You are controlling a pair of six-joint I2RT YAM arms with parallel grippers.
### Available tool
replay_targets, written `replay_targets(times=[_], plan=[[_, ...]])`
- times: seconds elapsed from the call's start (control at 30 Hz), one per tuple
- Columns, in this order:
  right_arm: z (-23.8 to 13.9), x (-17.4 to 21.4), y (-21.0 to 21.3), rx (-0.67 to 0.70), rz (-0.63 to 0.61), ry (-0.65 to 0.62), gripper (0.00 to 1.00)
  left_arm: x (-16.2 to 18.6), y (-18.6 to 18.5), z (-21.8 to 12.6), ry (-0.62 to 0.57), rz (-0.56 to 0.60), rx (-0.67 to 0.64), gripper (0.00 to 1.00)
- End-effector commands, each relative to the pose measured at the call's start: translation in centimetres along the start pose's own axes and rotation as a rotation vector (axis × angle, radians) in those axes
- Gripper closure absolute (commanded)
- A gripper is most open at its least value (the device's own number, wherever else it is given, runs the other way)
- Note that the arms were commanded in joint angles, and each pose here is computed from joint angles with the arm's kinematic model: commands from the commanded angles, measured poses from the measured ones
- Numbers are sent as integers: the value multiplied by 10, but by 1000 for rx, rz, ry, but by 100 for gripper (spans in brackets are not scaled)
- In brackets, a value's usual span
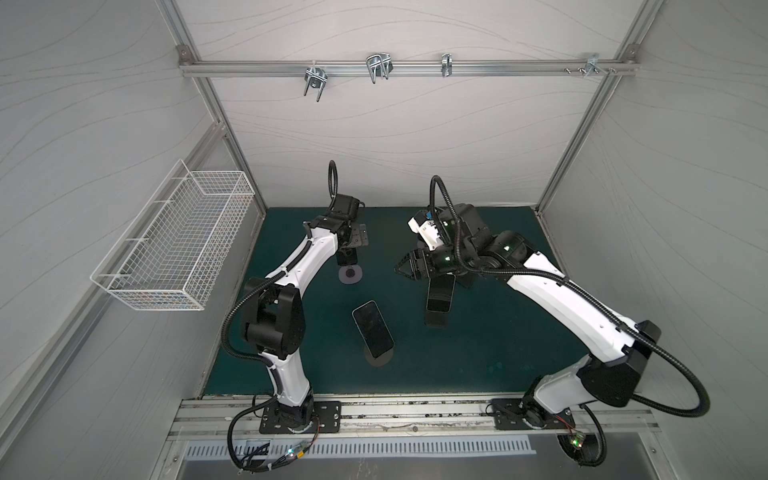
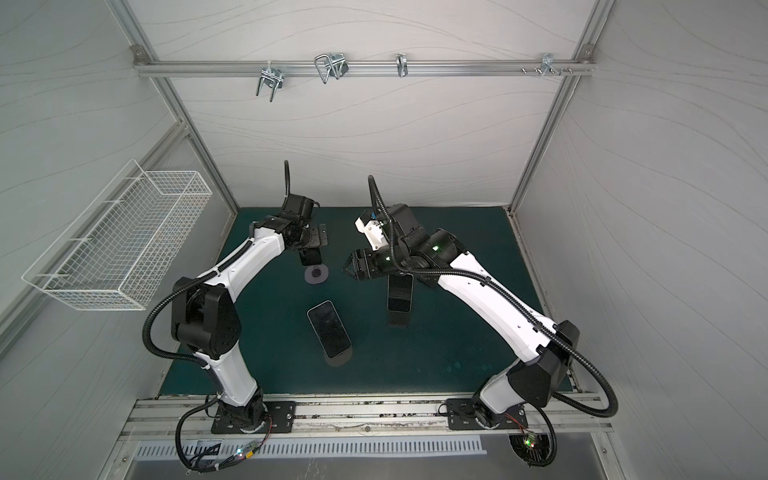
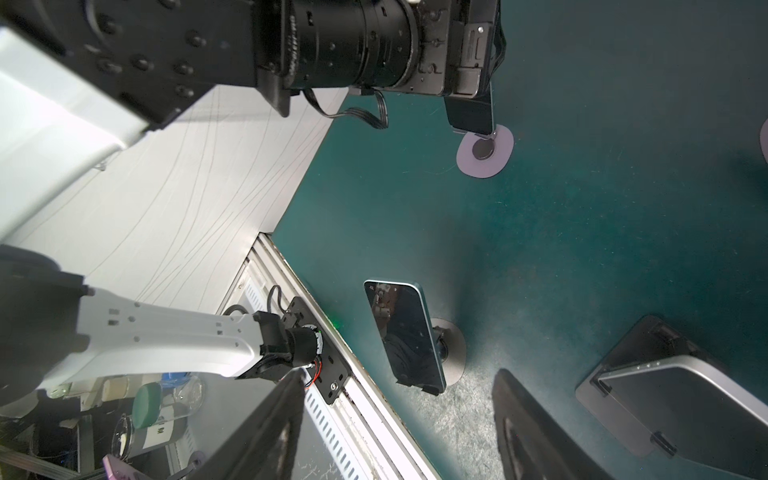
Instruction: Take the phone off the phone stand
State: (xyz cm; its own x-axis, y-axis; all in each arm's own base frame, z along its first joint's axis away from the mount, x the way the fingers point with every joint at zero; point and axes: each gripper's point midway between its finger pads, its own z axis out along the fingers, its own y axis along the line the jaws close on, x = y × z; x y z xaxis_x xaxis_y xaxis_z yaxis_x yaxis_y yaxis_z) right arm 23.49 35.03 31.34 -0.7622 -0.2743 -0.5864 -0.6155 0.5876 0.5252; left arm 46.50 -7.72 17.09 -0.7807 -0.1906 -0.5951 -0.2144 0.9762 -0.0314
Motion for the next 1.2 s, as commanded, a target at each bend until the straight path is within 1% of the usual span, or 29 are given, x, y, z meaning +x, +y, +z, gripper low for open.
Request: replay_targets(times=[0.0, 0.2, 0.57, 0.77, 0.93, 1.03, 1.17], plan=[[11, -12, 0, -8, -11, -18, 28, -24, -2, -2, -65, -13, 1, 1], [22, -8, 5, -40, 12, 12, 28, -28, -1, 4, -78, -7, -21, 1], [13, -3, -2, -1, -7, -4, 28, -39, -1, 6, -113, -6, -38, 2], [8, -20, -3, -1, -12, -37, 28, -41, 1, 9, -121, -12, -52, 3], [4, -28, -2, 0, -34, -46, 28, -41, -3, 11, -118, -10, -19, 7], [4, -26, -1, -2, -36, -39, 28, -40, -3, 12, -116, -9, -14, 10], [2, -22, -1, -4, -32, -28, 28, -37, -3, 11, -119, -6, 0, 11]])
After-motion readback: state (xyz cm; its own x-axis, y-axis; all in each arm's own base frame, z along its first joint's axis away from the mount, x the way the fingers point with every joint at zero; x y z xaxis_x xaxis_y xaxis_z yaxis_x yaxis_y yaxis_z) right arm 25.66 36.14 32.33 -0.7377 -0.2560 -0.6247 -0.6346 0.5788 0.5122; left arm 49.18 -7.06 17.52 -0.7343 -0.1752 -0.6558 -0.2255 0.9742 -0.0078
